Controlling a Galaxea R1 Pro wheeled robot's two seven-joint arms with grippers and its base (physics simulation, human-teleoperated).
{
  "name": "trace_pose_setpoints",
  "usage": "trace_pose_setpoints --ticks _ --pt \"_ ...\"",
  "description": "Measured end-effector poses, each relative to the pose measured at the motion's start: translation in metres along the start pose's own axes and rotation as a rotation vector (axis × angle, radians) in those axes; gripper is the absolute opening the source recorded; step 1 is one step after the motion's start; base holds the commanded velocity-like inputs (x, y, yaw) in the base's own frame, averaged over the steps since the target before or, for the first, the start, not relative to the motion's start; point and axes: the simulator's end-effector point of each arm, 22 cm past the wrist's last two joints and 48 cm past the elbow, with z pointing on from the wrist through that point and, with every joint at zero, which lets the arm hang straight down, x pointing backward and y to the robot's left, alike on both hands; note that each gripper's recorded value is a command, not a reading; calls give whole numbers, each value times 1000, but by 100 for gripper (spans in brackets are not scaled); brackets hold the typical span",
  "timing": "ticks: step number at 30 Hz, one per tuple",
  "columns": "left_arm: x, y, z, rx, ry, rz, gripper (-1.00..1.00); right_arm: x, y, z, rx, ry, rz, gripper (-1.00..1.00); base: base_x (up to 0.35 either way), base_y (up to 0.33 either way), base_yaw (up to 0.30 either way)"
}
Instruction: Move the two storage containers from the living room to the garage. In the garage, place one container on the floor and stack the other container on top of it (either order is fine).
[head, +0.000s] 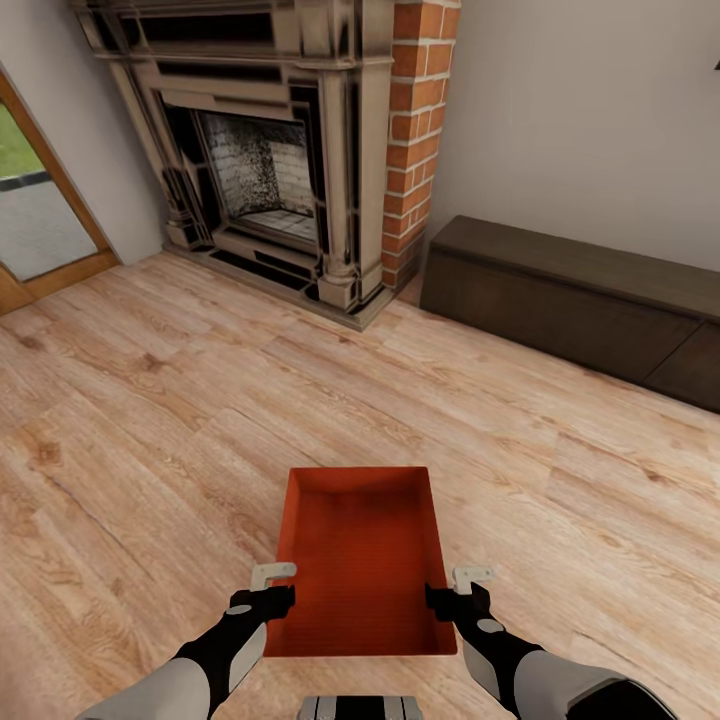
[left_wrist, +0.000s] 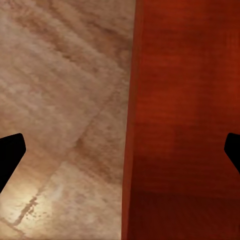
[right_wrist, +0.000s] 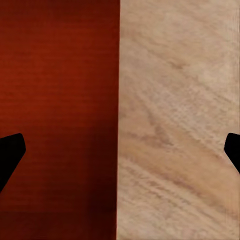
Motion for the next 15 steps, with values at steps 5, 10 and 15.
trace_pose_setpoints --ticks 5,10,15 --pt "3 0 6 -1 -1 0 100 5 0 5 0 0 0 100 0 0 0" --pt "3 0 6 0 -2 0 100 5 0 5 0 1 0 100 0 0 0" --pt "3 0 6 0 -3 0 100 5 0 5 0 1 0 100 0 0 0"
